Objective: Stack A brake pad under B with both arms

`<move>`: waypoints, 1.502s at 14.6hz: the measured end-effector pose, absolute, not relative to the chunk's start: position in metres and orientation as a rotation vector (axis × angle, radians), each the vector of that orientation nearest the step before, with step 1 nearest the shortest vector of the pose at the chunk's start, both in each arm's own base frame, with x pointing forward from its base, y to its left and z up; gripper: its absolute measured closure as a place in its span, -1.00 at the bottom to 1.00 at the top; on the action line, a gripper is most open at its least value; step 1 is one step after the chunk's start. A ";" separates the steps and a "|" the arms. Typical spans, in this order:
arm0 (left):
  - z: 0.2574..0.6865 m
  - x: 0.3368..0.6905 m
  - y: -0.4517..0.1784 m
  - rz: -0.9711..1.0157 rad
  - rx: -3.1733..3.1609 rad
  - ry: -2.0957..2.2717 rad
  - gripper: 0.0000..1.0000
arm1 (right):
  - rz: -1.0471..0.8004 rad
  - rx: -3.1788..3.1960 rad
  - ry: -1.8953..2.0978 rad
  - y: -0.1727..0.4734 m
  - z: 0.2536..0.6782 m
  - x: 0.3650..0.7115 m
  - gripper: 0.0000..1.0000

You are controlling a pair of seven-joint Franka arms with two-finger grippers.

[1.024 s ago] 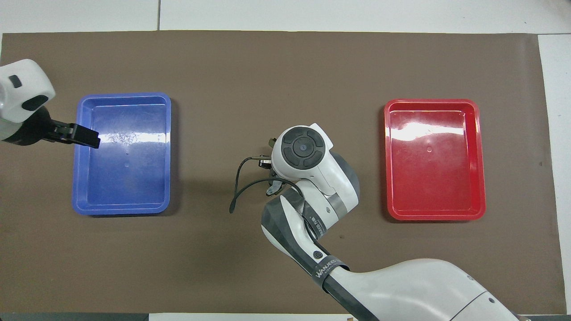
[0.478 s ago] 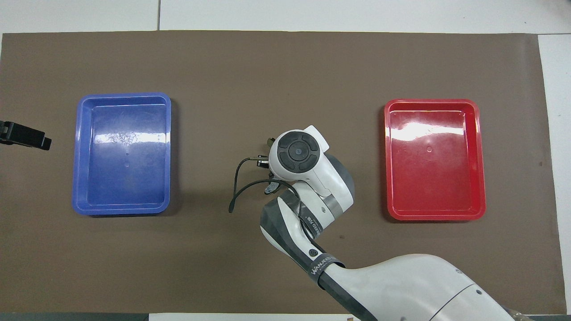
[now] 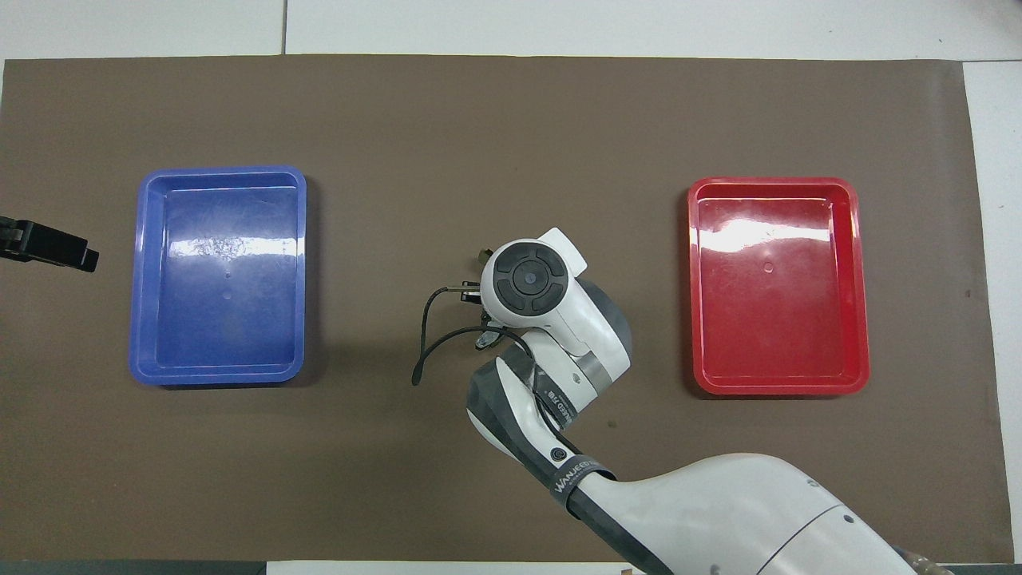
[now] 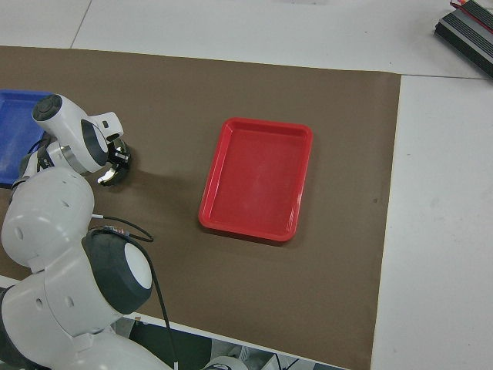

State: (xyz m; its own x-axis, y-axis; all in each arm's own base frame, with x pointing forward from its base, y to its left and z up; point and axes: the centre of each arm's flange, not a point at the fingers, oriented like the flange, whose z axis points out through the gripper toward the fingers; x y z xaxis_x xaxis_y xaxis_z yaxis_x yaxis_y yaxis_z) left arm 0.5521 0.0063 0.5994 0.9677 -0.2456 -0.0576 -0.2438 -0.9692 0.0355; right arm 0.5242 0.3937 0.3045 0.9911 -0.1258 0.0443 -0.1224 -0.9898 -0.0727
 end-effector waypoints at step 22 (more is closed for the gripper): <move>0.599 0.552 0.009 -0.096 3.089 -0.375 -1.00 | -0.310 -3.117 0.237 0.238 0.467 0.578 -1.00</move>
